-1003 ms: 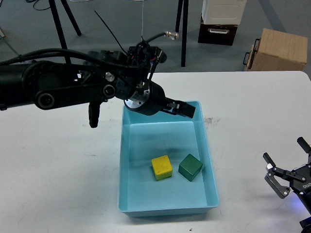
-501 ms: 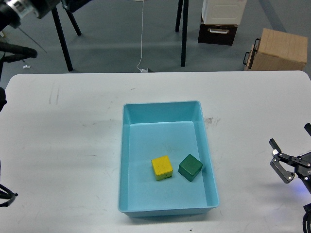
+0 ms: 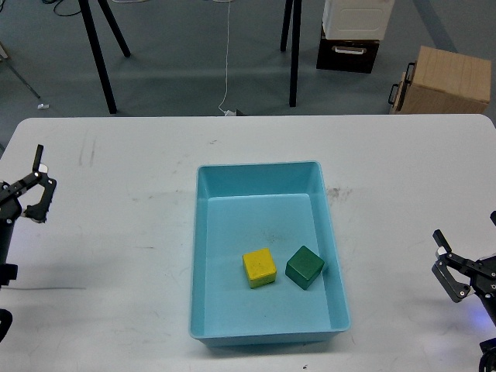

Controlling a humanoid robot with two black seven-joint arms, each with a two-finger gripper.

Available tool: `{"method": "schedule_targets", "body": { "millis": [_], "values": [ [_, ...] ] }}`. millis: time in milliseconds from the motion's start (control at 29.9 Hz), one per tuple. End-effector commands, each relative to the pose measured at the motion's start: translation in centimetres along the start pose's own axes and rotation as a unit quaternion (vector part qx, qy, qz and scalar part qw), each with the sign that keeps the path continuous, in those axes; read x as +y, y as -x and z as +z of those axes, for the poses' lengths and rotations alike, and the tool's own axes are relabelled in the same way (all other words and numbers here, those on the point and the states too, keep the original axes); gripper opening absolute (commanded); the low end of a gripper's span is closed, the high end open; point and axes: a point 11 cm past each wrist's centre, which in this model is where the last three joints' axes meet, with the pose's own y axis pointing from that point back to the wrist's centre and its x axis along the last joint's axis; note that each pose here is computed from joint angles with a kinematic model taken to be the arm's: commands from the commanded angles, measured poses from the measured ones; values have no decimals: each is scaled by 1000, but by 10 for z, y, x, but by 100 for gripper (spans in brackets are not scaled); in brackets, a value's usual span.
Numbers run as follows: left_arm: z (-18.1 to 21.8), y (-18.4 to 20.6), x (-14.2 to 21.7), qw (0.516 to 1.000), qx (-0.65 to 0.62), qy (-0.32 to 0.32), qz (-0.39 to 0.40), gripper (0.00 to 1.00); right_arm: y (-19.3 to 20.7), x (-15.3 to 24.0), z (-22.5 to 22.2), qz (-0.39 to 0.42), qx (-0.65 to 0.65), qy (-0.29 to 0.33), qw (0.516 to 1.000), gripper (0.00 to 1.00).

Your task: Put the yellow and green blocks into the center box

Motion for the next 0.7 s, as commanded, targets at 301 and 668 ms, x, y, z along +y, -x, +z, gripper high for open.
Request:
{"method": "schedule_targets", "body": {
  "millis": [301, 668],
  "values": [
    [-65, -21, 79, 981, 173, -27, 89, 100, 2, 17, 24, 11, -19, 22, 1000, 99],
    [-66, -20, 76, 981, 174, -29, 85, 100, 4, 20, 24, 11, -18, 20, 1000, 99]
  ]
}}
